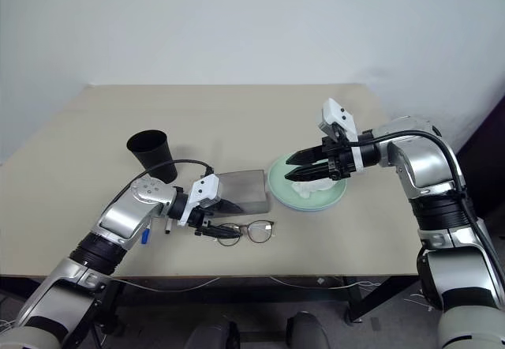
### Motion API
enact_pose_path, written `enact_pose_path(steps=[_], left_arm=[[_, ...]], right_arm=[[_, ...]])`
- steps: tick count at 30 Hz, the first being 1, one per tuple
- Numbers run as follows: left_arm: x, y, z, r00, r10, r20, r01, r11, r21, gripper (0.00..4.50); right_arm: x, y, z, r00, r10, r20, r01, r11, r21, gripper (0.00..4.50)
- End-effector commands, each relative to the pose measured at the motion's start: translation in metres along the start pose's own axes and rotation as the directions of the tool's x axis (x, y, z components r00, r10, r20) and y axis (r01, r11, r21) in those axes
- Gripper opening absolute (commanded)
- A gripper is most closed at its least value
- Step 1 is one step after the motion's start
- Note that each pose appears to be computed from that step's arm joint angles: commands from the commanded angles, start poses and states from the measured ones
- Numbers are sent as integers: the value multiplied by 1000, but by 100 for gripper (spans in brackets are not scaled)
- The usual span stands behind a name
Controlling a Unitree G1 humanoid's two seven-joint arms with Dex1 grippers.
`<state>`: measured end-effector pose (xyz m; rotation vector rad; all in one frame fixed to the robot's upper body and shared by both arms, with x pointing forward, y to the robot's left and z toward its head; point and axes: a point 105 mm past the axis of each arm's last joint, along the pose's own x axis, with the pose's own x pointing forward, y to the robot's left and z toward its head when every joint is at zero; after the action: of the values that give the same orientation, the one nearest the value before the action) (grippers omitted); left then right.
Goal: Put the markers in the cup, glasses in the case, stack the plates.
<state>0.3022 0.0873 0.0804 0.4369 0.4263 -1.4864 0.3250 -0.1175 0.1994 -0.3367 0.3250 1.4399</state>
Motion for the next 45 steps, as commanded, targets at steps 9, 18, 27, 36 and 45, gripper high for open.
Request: enact_pose_path(steps=[9, 18, 27, 36, 45], left_arm=[[10, -3, 7, 1000, -13, 0, 12, 997, 73, 273], [13, 0, 5, 1000, 16, -11, -16, 997, 76, 222], [16, 2, 0, 999, 27, -33, -24, 995, 97, 222], [16, 1, 0, 999, 22, -35, -18, 994, 108, 93], [17, 0, 7, 999, 9, -32, -5, 991, 133, 2]], right_arm=[[-2, 2, 11, 1000, -11, 24, 12, 999, -40, 197], [-1, 1, 11, 1000, -13, 24, 14, 999, -40, 197], [1, 0, 11, 999, -17, 28, 19, 999, -42, 197], [2, 0, 11, 999, -20, 30, 22, 999, -41, 197], [2, -1, 12, 999, -22, 30, 23, 999, -46, 197]])
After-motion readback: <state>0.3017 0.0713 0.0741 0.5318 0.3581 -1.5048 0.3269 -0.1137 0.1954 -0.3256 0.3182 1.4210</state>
